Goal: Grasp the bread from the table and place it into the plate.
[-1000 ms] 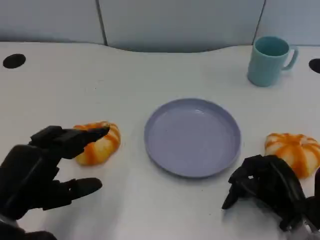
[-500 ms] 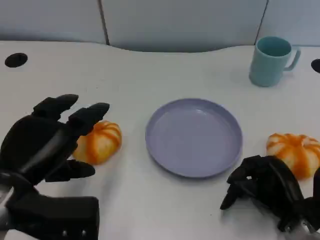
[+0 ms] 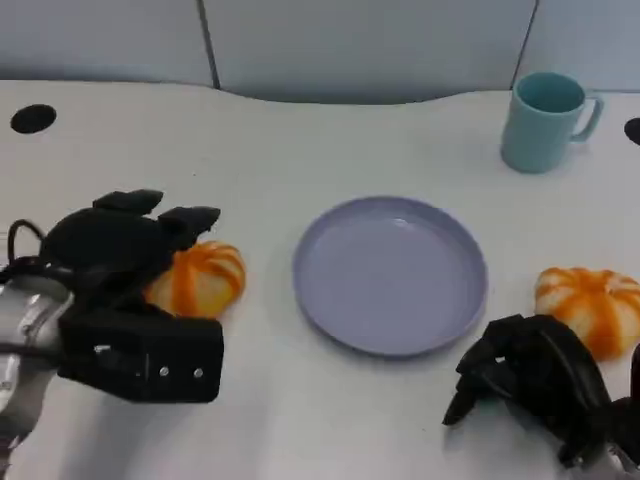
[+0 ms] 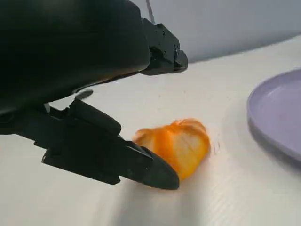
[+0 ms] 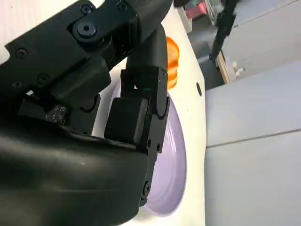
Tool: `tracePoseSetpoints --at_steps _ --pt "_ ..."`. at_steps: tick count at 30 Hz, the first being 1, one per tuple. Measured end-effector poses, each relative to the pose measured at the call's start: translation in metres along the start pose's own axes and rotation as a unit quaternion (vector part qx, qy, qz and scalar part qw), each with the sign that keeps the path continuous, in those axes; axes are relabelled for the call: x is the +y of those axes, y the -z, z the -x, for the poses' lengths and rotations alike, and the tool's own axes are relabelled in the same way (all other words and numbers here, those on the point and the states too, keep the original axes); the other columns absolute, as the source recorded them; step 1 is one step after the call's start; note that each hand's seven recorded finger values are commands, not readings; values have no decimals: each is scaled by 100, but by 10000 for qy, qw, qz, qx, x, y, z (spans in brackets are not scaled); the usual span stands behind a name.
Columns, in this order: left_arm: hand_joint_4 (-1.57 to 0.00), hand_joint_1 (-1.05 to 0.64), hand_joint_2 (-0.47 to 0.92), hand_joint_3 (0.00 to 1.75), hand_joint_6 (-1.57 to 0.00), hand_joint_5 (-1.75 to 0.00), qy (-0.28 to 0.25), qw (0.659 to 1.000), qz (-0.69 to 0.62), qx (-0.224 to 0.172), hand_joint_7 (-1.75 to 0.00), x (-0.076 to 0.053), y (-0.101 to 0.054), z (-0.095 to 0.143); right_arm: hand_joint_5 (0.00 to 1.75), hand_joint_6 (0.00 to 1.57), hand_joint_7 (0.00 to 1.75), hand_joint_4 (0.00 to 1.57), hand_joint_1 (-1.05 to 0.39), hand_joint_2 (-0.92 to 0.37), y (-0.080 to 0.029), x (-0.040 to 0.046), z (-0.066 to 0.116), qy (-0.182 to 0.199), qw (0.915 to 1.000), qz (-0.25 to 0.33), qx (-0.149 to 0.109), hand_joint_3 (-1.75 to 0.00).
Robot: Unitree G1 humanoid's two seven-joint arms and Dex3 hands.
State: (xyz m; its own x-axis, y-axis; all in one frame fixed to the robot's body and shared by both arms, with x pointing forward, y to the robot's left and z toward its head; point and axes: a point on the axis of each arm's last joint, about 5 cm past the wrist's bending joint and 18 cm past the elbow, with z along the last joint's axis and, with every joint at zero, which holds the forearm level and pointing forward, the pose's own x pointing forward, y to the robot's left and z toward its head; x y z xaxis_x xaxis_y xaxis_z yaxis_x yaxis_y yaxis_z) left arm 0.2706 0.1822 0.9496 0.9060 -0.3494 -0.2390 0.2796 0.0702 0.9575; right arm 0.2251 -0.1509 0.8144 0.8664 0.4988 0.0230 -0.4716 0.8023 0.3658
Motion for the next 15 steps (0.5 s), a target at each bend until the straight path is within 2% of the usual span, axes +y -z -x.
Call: tracePoseSetpoints --at_steps 3,4,7,11,15 --pt "0 -71 81 0 -9 0 231 9997 11 120 0 11 -4 -78 50 157 34 157 -105 -66 0 -3 5 12 10000 4 0 -1" --pt "0 -61 74 0 -9 0 236 9997 -5 100 0 21 -17 -93 50 157 34 157 -105 -66 0 -4 7 17 10000 5 2 -1" --pt "0 -55 70 0 -9 0 427 9990 -34 162 0 10 -47 -225 49 157 34 157 -105 -66 1 -3 13 13 10000 12 -10 0" --pt "0 -58 71 1 -8 0 679 9972 -142 287 0 -80 -65 -328 49 157 35 157 -105 -65 -9 -5 18 13 10000 29 -36 0" --pt "0 -57 72 1 -10 0 734 9963 -260 370 -1 -68 -106 -465 48 157 34 157 -105 -65 -4 -8 24 -5 10000 -16 -21 0"
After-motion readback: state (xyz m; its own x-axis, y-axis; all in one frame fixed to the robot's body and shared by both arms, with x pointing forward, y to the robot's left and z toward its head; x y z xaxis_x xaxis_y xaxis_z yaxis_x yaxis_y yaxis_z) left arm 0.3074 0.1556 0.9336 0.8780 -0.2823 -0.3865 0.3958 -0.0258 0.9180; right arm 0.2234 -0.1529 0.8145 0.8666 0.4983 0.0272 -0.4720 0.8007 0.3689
